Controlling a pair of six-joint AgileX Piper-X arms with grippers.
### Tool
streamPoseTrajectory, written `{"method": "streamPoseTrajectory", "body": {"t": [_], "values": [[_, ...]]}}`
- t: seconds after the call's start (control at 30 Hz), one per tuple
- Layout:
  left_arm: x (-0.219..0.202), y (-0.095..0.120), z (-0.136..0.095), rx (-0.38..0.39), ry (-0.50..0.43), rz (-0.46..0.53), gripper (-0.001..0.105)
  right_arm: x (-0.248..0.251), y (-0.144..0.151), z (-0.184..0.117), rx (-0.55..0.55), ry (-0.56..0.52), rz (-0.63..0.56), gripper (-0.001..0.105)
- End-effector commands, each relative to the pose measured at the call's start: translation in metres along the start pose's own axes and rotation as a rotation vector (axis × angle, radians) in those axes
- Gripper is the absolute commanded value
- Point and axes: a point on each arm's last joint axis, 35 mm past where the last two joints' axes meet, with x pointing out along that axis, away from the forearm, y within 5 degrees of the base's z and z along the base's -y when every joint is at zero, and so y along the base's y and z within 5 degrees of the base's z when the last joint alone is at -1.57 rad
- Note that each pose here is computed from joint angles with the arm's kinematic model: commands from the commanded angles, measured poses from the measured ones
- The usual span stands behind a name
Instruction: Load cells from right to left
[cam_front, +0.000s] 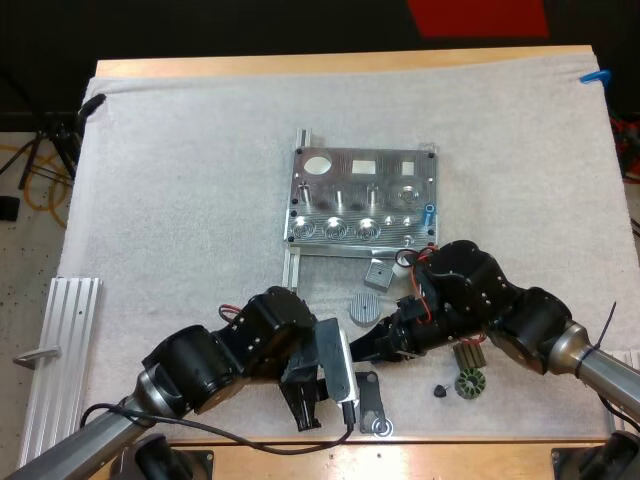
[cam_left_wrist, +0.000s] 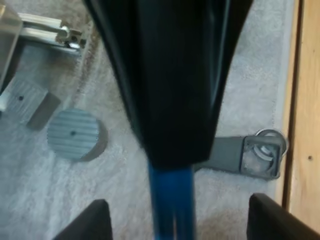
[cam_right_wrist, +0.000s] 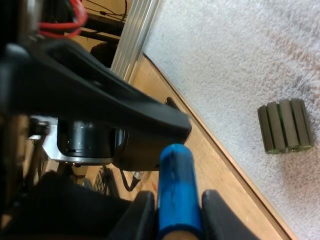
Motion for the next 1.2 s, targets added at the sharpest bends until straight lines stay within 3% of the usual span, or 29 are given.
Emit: {"method": "streamPoseTrajectory", "body": {"t": [0.0, 0.17, 0.27, 0.43, 0.67, 0.97, 1.17], "values": [[-0.008, -0.001, 0.001, -0.006, 0.016, 0.037, 0.058, -0.002, 0.002, 0.003, -0.024, -0.011, 0.011, 0.010], [-0.019, -0.001, -0.002, -0.015, 0.103, 0.089, 0.058, -0.002, 0.002, 0.003, -0.069, -0.013, 0.007, 0.010], [-0.027, 0.000, -0.001, -0.070, 0.134, 0.159, 0.058, -0.002, 0.002, 0.003, -0.072, -0.014, 0.003, 0.010], [-0.041, -0.001, 0.001, -0.197, 0.077, 0.199, 0.058, -0.002, 0.002, 0.003, -0.089, -0.015, -0.003, 0.010], [-0.063, -0.006, -0.007, -0.278, -0.019, 0.220, 0.058, -0.002, 0.000, 0.003, -0.123, -0.029, -0.052, 0.010], [-0.095, -0.010, -0.022, -0.431, -0.165, 0.366, 0.058, -0.003, -0.001, 0.002, -0.124, -0.019, -0.075, 0.010], [-0.104, -0.010, -0.027, -0.532, -0.222, 0.448, 0.058, -0.011, 0.006, 0.009, -0.210, 0.042, -0.209, 0.010]]}}
